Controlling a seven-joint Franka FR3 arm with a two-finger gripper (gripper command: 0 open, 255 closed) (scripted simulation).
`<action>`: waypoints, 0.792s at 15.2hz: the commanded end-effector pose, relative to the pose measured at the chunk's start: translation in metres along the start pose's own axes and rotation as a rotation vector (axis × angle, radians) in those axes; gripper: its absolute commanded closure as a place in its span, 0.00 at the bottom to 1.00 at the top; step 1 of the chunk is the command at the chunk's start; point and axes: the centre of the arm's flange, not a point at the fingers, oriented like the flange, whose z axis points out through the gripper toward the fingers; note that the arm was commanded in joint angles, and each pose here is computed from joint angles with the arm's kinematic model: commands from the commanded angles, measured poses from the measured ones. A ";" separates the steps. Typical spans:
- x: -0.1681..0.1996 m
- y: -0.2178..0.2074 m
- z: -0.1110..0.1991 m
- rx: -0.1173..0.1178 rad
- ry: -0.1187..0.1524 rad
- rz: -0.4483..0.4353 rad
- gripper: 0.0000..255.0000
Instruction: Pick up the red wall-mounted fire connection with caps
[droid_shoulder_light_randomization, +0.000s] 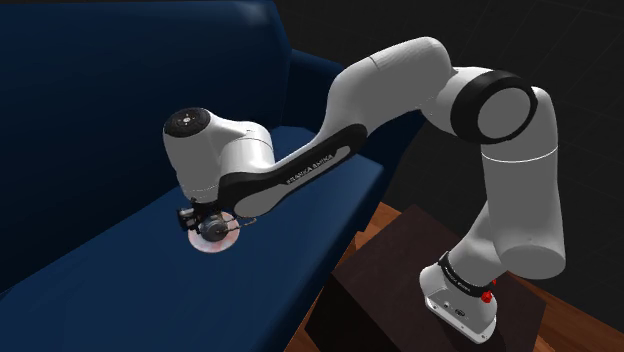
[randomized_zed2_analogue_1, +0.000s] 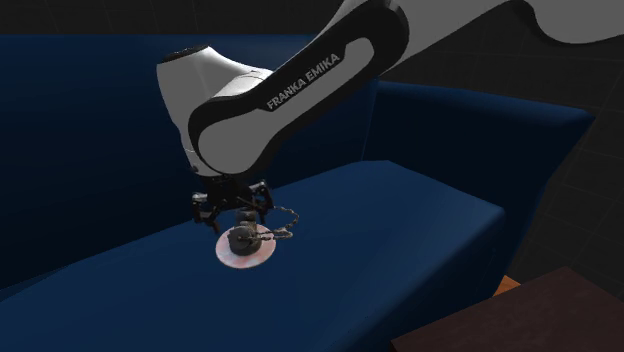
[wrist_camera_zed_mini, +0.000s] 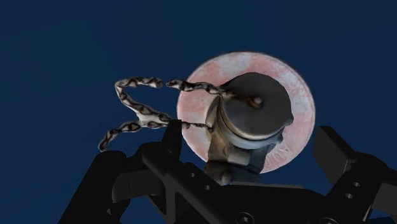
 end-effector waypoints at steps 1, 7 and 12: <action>0.000 -0.002 0.011 0.000 0.001 0.000 0.00; -0.003 -0.004 0.035 0.000 0.001 0.000 0.00; -0.002 -0.004 0.035 0.000 0.001 0.000 1.00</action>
